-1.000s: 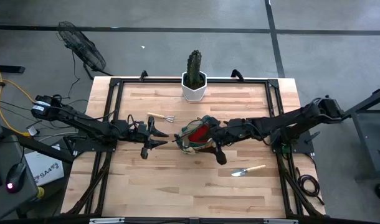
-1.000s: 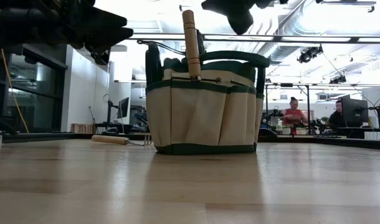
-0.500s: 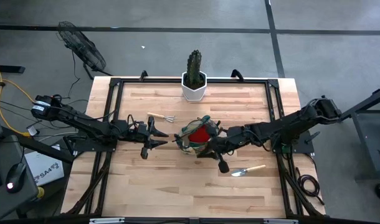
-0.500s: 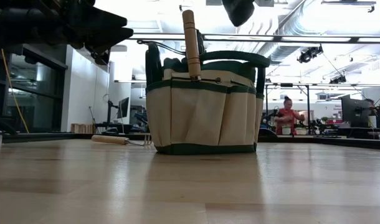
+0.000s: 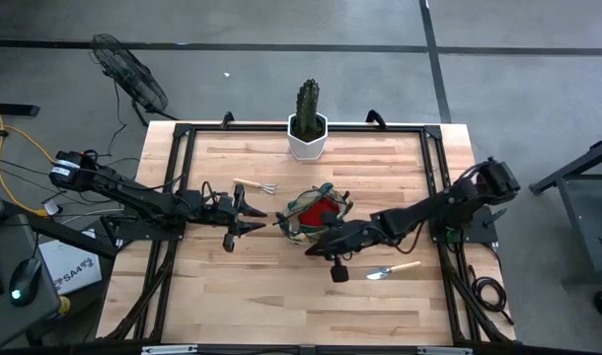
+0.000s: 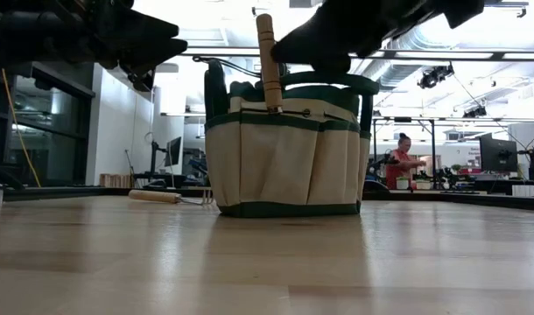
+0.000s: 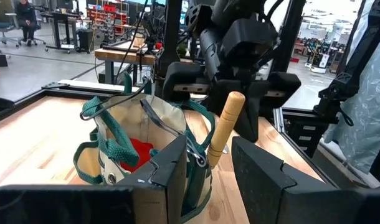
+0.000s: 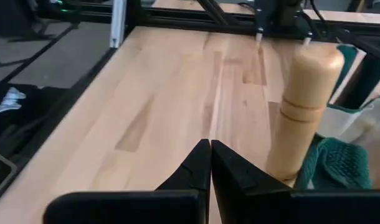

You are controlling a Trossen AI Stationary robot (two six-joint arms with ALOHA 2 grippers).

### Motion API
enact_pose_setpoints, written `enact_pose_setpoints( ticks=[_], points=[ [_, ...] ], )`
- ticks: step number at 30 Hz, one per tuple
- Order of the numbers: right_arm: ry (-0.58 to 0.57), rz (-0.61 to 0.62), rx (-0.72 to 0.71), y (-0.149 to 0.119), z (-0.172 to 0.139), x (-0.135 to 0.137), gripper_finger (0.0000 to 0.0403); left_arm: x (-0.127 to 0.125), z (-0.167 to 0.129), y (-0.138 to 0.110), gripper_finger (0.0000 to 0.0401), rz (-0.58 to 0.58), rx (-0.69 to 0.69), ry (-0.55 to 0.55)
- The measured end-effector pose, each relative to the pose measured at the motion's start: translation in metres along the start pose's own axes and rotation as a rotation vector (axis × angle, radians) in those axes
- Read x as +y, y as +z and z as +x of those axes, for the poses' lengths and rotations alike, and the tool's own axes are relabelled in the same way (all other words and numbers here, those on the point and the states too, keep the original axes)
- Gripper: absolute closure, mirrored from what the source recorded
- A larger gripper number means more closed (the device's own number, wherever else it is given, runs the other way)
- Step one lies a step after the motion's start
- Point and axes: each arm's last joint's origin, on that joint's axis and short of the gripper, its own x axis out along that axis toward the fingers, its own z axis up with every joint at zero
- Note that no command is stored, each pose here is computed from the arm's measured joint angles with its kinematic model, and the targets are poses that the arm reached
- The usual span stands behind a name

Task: Pick & Place Garden tools in Gardening bag
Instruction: Put the brown trowel into the brown gardening bag

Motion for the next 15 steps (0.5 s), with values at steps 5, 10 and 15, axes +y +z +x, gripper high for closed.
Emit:
enact_pose_setpoints(
  ticks=[5,10,15],
  points=[
    [-0.124,0.002,-0.020,-0.0005,0.0024,-0.0034,0.0399,0.0000,0.0000,-0.0002,0.0277,0.000,0.002,0.000],
    [-0.215,0.002,-0.027,-0.0004,0.0020,-0.0064,0.0399,0.0000,0.0000,-0.0004,0.0277,0.001,0.004,0.000],
    [-0.257,0.008,-0.023,-0.0008,0.0019,-0.0100,0.0399,0.0001,0.0000,-0.0011,0.0277,-0.004,0.011,0.001]
  ],
)
